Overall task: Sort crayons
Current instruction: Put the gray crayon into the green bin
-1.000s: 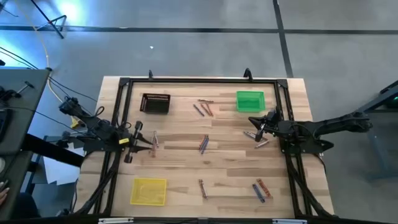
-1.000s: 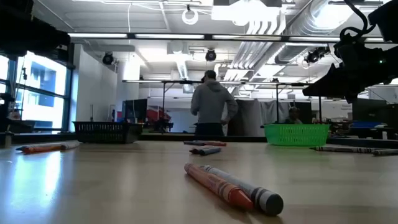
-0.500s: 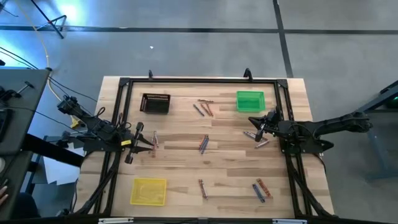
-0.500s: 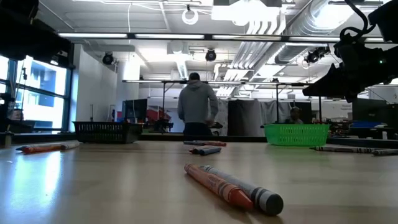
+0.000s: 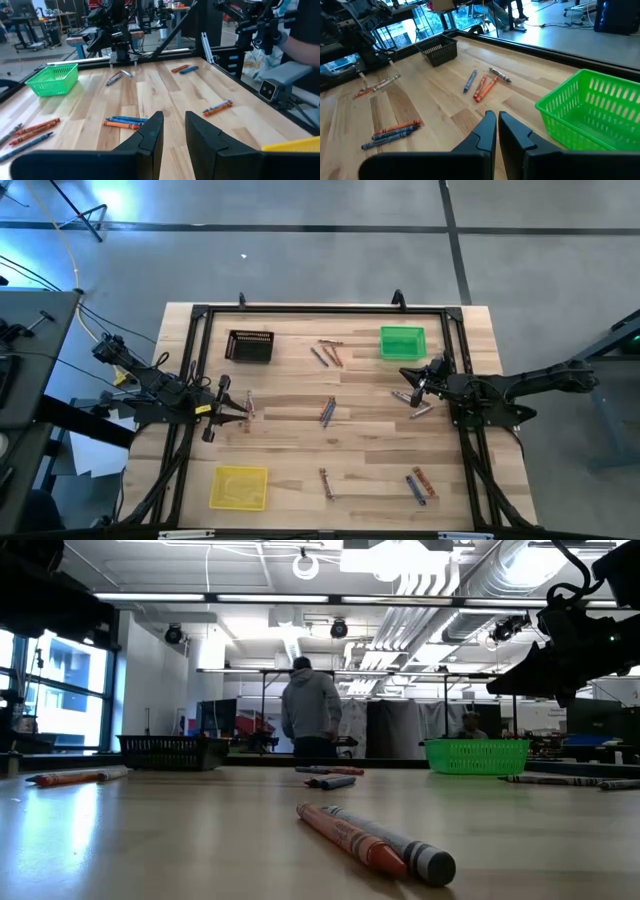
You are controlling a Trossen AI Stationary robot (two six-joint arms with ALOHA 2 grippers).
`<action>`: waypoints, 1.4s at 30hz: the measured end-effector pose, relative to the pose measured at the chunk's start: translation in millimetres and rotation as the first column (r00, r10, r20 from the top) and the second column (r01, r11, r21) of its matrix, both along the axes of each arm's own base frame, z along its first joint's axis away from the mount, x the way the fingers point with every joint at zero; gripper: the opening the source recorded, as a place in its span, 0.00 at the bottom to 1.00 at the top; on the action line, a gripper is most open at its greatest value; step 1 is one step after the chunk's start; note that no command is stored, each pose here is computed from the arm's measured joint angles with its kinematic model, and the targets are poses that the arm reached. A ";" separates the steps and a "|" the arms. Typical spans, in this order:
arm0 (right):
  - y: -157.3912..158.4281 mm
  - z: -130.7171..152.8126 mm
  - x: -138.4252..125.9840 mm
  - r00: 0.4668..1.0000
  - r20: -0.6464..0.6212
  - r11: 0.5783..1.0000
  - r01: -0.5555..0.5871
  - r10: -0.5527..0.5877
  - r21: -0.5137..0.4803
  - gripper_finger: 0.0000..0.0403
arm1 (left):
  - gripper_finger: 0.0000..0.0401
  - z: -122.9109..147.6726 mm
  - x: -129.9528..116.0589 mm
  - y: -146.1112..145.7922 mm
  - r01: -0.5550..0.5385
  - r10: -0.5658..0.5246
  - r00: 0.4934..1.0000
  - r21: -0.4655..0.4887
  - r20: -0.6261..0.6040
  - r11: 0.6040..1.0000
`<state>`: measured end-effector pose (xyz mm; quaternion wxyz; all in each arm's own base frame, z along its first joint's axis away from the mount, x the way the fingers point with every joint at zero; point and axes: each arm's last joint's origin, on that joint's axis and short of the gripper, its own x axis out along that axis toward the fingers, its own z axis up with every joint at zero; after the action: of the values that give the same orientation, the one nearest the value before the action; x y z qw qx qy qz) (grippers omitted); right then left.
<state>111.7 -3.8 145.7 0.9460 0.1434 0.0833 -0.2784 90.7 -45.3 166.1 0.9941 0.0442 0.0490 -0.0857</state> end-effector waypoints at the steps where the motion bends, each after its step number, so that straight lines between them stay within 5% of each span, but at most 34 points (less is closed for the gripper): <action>1: 0.0 0.0 0.0 1.000 0.000 1.000 0.000 0.000 0.000 0.04 | 0.17 0.0 0.0 0.0 0.000 0.000 1.000 0.011 0.002 1.000; 17: 0.4 5.8 1.5 0.998 0.071 0.999 -0.003 0.000 0.032 0.04 | 0.17 5.9 0.5 0.1 -0.008 0.006 0.998 0.033 0.063 0.999; 23: 2.6 36.5 2.8 0.996 0.048 0.995 -0.083 0.081 0.052 0.04 | 0.17 6.3 0.7 1.9 -0.071 0.069 0.995 0.033 0.068 0.997; 29: 2.3 74.5 -1.2 0.994 -0.070 0.994 -0.075 0.080 0.080 0.04 | 0.17 6.3 0.8 2.7 -0.098 0.096 0.993 0.031 0.068 0.995; 34: 4.0 97.3 0.3 0.981 -0.171 0.979 -0.062 0.096 0.196 0.04 | 0.17 6.3 0.8 2.7 -0.098 0.096 0.993 0.031 0.068 0.995; 42: 9.5 111.8 17.6 0.905 -0.395 0.940 -0.015 0.158 0.341 0.04 | 0.17 6.3 0.8 2.7 -0.098 0.096 0.993 0.031 0.068 0.995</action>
<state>129.3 5.7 257.6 0.8804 0.2329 0.3348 -0.2418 91.5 -42.6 172.3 0.9973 0.0617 0.0196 -0.0349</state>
